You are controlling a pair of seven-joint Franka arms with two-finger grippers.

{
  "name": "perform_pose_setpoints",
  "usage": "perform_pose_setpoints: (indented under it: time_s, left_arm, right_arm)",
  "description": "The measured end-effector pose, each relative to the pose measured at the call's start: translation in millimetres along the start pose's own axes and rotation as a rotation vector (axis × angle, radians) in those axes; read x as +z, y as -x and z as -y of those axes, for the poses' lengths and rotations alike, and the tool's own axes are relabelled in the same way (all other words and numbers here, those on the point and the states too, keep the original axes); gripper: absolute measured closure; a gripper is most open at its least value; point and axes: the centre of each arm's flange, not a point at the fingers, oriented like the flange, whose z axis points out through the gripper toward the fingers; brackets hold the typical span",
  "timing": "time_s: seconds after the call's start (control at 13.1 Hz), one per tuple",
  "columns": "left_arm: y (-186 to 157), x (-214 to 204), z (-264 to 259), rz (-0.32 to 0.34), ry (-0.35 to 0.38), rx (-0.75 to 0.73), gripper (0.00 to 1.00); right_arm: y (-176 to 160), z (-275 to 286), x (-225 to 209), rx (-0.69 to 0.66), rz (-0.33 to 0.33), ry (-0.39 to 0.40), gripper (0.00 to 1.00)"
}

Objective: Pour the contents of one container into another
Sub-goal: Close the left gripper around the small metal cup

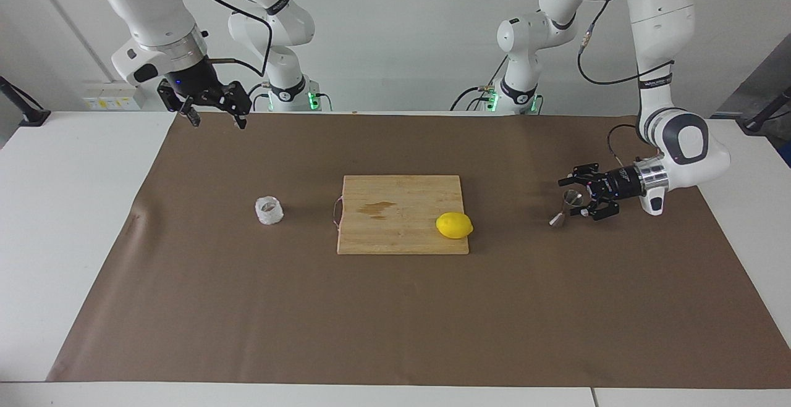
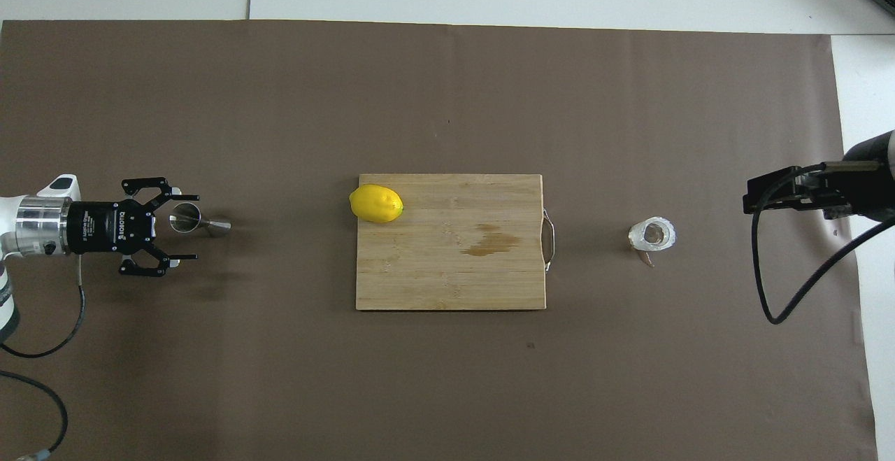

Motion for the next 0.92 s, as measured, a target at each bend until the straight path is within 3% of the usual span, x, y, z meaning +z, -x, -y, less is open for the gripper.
perform_pose_setpoints:
  time_s: [0.23, 0.92]
  left_arm:
    - [0.4, 0.1, 0.5, 0.004, -0.002, -0.001, 0.07]
    - [-1.1, -5.5, 2.4, 0.007, 0.005, -0.007, 0.10]
  right_arm:
    - [0.1, 0.0, -0.1, 0.000, 0.000, 0.000, 0.00]
    - [0.1, 0.0, 0.0, 0.000, 0.000, 0.000, 0.00]
